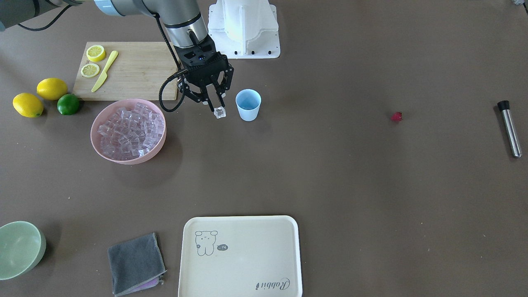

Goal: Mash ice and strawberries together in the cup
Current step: 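Carry the ice cube with the right gripper over the blue cup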

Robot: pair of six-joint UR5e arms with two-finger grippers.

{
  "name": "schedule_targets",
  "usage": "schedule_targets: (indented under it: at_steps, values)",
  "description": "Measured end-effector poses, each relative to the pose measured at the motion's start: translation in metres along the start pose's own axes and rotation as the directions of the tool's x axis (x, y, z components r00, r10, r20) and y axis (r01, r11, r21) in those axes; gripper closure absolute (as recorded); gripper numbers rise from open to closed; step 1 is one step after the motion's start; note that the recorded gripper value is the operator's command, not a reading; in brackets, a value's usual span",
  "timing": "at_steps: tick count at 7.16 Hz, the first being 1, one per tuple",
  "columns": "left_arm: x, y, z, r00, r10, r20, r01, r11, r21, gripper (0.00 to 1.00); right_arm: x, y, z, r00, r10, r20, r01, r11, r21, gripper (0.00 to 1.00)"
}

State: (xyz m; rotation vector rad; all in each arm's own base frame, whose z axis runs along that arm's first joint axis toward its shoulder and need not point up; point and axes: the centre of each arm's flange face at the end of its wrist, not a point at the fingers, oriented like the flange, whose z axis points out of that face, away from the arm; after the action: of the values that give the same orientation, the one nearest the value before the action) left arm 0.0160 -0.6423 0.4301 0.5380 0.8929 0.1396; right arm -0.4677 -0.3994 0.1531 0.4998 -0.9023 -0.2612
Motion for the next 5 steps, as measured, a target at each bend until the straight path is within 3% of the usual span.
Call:
schedule_targets:
  at_steps: [5]
  values:
    - [0.0, 0.001, 0.001, 1.0, 0.004, -0.001, -0.004, 1.0, 0.002, 0.02, -0.041, 0.019, 0.015, 0.996, -0.05, 0.071, 0.048, 0.999, 0.022, 1.0]
